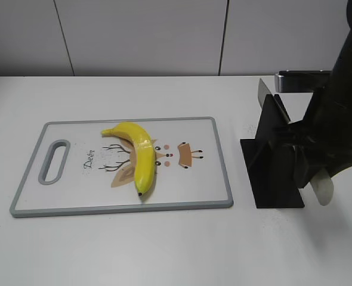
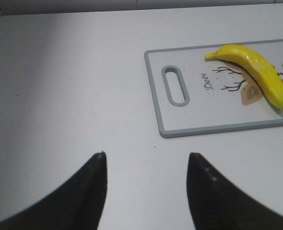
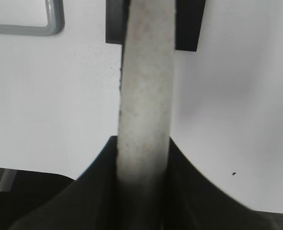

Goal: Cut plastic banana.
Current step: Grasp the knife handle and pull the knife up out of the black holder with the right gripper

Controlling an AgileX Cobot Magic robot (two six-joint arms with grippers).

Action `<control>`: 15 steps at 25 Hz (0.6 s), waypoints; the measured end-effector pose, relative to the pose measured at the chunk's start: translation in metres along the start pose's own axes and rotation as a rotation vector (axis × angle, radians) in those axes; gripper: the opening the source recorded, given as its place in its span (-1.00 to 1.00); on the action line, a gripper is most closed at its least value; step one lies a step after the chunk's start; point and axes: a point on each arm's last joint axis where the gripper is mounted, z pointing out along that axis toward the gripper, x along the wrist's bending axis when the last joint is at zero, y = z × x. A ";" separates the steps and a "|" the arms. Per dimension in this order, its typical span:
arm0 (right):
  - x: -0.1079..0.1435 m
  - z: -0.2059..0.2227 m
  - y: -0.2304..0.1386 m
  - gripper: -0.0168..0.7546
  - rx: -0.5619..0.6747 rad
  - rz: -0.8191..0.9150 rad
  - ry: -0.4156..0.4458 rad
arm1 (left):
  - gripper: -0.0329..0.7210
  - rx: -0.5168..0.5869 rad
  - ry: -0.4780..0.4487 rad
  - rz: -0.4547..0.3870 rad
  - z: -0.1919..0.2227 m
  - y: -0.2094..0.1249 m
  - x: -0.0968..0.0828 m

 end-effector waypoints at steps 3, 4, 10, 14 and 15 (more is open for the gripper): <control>0.000 0.000 0.000 -0.50 0.000 0.004 0.002 | 0.41 0.000 0.000 0.000 0.000 0.000 0.000; 0.000 -0.001 -0.001 -0.50 -0.001 0.007 0.003 | 0.41 0.000 0.000 0.000 0.000 0.000 0.000; 0.002 -0.024 -0.011 -0.50 -0.053 0.026 0.047 | 0.41 0.000 0.000 0.000 0.000 0.000 0.000; 0.001 -0.038 -0.019 -0.50 -0.089 0.020 0.060 | 0.41 0.000 0.000 0.000 0.000 0.000 0.000; 0.001 -0.042 -0.022 -0.50 -0.098 0.018 0.063 | 0.41 0.000 0.000 0.000 0.000 0.000 0.000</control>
